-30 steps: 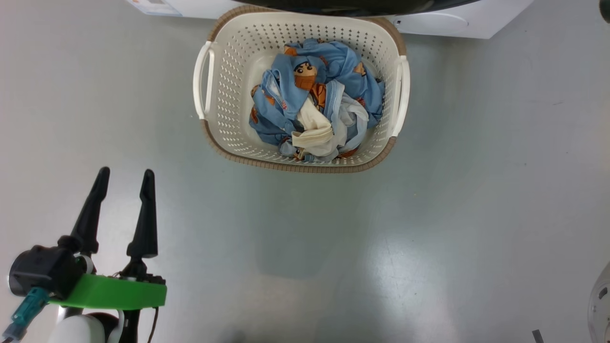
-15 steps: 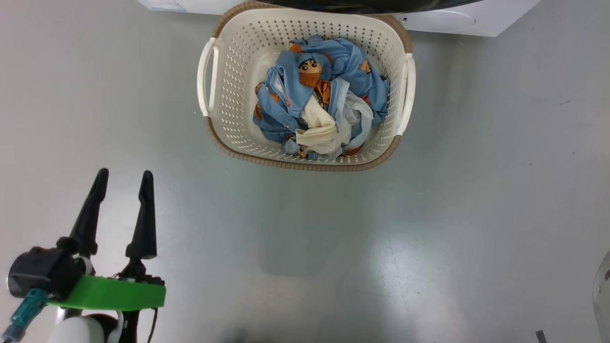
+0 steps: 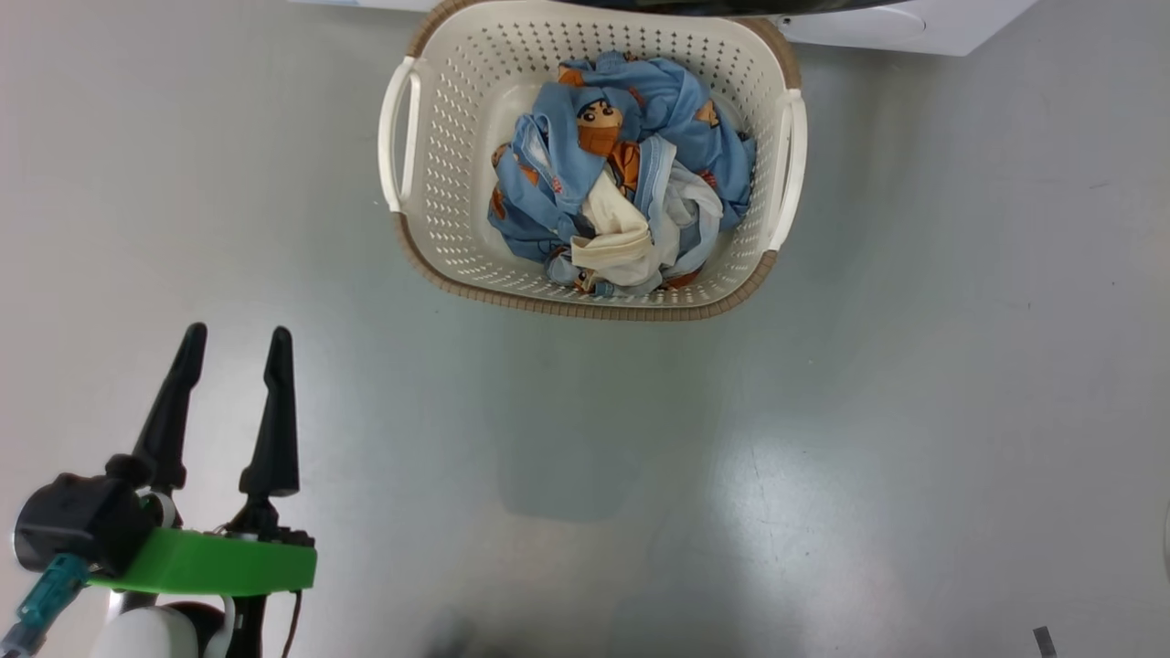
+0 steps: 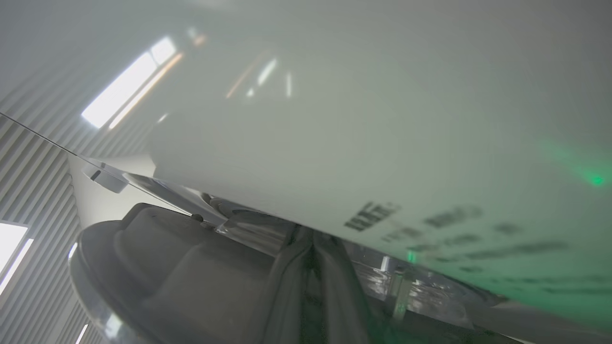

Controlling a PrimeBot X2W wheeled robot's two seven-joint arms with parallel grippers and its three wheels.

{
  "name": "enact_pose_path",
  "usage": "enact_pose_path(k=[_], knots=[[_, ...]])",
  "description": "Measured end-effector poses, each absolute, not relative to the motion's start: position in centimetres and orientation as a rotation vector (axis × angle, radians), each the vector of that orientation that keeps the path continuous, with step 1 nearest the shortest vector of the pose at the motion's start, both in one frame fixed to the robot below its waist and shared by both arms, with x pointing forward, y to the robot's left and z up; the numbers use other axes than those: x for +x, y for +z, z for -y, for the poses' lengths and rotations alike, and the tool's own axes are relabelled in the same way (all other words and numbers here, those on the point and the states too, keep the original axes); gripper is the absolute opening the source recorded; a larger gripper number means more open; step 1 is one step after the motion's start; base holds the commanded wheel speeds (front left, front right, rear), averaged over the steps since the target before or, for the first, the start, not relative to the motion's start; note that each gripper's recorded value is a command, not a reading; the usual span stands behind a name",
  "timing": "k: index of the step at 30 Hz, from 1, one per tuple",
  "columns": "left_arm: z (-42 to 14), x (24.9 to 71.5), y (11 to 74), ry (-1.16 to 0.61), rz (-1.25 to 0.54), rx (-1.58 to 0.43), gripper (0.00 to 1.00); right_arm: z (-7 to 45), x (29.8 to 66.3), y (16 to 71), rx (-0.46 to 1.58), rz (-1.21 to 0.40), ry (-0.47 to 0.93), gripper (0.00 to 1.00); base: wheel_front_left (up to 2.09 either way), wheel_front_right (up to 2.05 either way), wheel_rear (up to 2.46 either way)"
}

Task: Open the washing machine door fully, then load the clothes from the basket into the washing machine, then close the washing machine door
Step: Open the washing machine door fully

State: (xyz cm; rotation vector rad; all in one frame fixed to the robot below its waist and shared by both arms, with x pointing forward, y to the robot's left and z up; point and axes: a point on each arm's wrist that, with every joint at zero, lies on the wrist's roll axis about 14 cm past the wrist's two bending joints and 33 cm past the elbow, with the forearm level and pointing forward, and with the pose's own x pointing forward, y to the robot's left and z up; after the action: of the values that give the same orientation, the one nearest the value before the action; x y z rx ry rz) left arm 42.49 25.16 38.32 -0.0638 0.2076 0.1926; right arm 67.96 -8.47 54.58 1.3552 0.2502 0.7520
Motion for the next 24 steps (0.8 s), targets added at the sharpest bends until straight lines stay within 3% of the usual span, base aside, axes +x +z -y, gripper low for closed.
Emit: enact_pose_path(k=[24], knots=[[-23.9, 43.7, 37.5, 0.167, -0.206, -0.095, 1.00, 6.8, 65.4, 55.7, 1.251, -0.345, 0.881, 0.00, 0.00, 0.00, 0.00]])
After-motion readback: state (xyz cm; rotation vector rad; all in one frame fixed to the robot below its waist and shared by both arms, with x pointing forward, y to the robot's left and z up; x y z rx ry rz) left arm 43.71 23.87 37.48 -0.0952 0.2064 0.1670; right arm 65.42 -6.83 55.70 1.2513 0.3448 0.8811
